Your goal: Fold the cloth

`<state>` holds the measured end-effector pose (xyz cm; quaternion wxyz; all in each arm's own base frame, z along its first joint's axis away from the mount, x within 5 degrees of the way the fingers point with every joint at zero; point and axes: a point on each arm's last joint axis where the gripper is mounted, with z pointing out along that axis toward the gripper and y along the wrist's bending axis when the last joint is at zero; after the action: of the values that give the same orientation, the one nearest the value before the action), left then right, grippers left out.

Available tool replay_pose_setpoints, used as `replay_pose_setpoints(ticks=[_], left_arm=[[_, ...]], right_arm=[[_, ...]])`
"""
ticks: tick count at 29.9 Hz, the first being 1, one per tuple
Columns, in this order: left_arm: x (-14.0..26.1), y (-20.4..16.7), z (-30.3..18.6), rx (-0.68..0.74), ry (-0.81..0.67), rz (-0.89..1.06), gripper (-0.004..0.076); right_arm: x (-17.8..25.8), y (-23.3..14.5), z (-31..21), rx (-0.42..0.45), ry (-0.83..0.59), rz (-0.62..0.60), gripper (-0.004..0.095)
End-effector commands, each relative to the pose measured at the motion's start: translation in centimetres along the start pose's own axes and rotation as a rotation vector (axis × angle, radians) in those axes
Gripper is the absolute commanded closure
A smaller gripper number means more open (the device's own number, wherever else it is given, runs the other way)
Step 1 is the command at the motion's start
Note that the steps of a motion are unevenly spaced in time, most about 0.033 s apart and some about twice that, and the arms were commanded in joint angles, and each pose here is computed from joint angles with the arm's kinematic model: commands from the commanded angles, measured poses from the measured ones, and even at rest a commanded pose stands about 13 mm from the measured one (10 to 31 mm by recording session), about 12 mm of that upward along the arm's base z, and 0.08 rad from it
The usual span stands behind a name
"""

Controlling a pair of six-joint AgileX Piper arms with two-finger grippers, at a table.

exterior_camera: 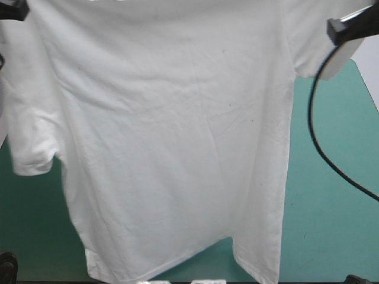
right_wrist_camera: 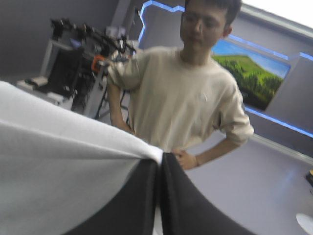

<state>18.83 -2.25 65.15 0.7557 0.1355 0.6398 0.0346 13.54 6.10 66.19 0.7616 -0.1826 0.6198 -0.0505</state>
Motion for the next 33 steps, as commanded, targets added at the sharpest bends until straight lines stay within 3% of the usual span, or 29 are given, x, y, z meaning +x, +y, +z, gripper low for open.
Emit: replay_pose_setpoints(ticks=[1, 8, 14, 20, 30, 33], left_arm=[[1.7, -0.1, 2.7, 0.0, 0.021, -0.012, 0.0733], [9.4, -1.3, 10.9, 0.048, 0.237, -0.034, 0.0733], [15.5, -2.5, 17.2, 0.083, 0.306, -0.079, 0.0733], [21.2, -3.5, 22.0, 0.096, 0.344, -0.089, 0.0733], [33.7, -6.4, 28.1, 0.135, 0.498, -0.181, 0.0727], [36.1, -7.0, 28.8, 0.149, 0.538, -0.221, 0.0646]], right_arm=[[1.3, 1.5, 3.1, 0.039, 0.059, -0.019, 0.0926], [11.2, 4.0, 13.1, -0.087, 0.356, 0.091, 0.0925], [18.2, 1.4, 17.8, -0.072, 0.427, 0.197, 0.0925], [22.5, -0.5, 21.2, -0.038, 0.422, 0.207, 0.0926], [33.8, 1.2, 27.7, -0.052, 0.53, 0.276, 0.0925], [36.4, 2.0, 28.6, -0.071, 0.582, 0.308, 0.0915]])
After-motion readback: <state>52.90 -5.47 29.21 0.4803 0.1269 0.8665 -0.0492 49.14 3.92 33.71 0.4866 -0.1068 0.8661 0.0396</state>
